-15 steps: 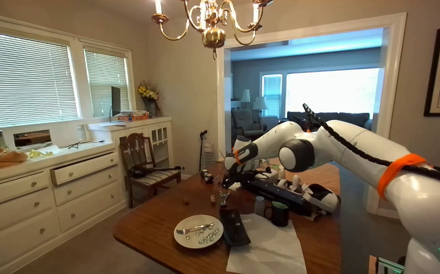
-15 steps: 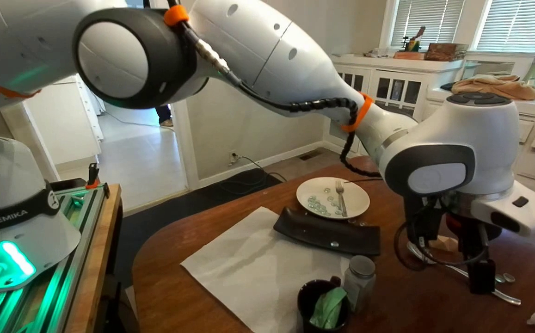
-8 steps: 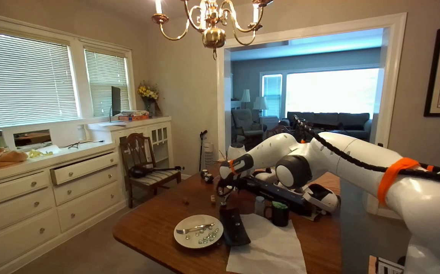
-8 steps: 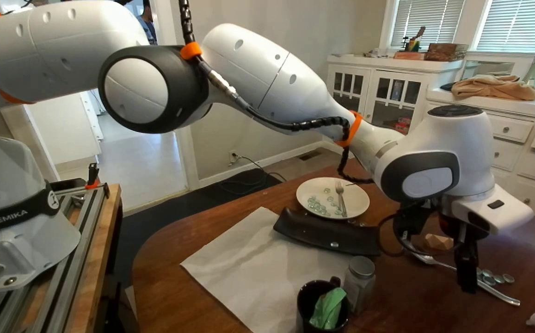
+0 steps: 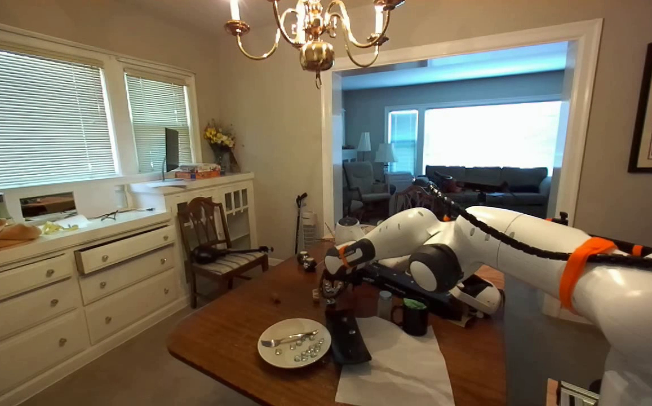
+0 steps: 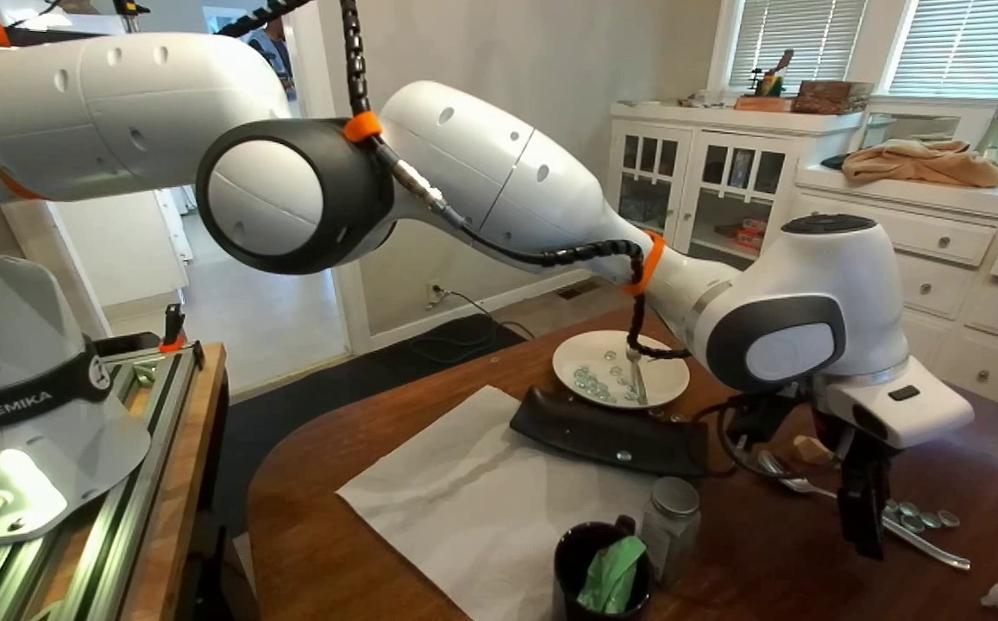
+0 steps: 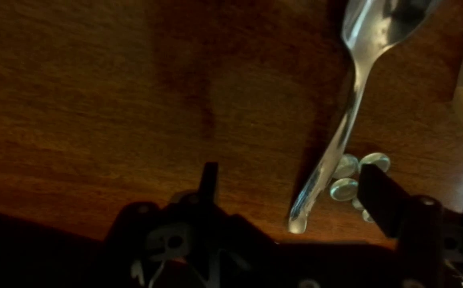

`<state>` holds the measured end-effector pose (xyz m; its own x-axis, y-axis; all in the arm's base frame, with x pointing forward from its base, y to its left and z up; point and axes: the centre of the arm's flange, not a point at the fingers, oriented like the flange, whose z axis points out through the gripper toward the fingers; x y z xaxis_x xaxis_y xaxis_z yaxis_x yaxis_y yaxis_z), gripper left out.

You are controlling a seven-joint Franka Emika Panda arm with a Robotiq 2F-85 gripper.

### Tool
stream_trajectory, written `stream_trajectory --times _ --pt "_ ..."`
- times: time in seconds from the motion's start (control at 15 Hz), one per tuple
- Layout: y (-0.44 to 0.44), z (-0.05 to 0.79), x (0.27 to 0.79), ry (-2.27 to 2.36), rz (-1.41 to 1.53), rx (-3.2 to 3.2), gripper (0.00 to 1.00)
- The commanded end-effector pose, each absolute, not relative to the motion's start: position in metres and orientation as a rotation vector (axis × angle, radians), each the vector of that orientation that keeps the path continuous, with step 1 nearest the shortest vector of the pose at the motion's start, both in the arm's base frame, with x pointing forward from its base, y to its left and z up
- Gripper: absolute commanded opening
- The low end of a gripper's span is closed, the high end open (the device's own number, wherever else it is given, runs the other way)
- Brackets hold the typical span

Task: Put the silver spoon on the white plate.

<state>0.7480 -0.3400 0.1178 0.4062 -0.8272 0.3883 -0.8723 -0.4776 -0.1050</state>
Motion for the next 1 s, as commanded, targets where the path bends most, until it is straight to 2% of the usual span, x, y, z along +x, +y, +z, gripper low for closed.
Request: stream_trajectory --times 0.0,0.13,0.33,0.4,0.47,0.6,0.8,0.93 --pt "-0.337 0.102 0.779 -1.575 0.615 2.485 0.92" --pt "-0.330 0.103 0.783 -1.578 0.630 2.486 0.91" --pt "-0.320 0.105 0.793 -1.561 0.645 2.488 0.84" --pt "-0.317 0.104 0.795 -1.553 0.648 2.489 0.78" --pt "-0.315 0.103 0.797 -1.540 0.648 2.492 0.61" --pt "-0.311 0.100 0.797 -1.525 0.644 2.492 0.46" --pt "-0.307 0.094 0.796 -1.504 0.635 2.492 0.41" --pt "-0.305 0.090 0.796 -1.499 0.629 2.492 0.47"
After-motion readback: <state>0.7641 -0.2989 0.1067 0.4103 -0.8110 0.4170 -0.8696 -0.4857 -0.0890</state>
